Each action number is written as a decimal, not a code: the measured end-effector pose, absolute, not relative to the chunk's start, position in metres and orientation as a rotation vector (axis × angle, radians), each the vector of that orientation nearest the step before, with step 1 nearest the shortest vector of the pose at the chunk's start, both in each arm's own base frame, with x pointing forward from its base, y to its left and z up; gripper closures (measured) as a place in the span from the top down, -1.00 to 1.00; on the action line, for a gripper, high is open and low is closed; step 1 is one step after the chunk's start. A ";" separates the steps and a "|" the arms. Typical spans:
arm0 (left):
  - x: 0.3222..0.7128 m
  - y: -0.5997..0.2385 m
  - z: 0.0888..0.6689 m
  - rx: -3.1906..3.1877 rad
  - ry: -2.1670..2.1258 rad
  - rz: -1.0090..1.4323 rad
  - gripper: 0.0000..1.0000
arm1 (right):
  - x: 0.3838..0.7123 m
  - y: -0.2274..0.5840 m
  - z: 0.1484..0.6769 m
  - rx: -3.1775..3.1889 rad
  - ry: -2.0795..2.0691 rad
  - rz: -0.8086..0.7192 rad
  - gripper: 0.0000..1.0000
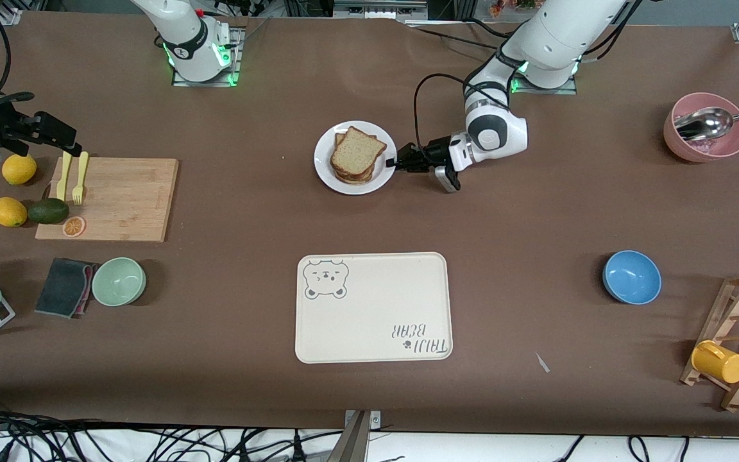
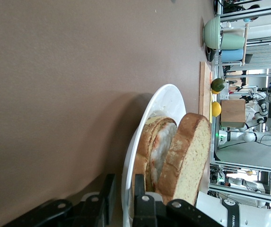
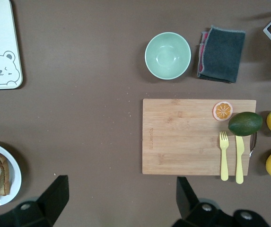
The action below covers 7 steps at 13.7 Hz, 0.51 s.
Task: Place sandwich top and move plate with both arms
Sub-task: 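Close the left gripper on the white plate rim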
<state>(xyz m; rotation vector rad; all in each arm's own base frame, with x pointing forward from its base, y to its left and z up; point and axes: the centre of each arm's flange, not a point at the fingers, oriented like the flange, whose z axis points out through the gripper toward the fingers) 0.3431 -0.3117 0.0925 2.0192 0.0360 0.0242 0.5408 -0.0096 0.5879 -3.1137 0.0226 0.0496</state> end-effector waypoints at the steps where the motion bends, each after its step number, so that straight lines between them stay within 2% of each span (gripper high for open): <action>1: 0.343 -0.312 0.093 2.019 0.035 0.024 -0.62 | 0.541 -0.010 0.588 -3.114 0.023 0.050 1.00; 7: 0.342 -0.313 0.093 2.018 0.031 0.024 -0.75 | 0.541 -0.010 0.588 -3.114 0.023 0.050 1.00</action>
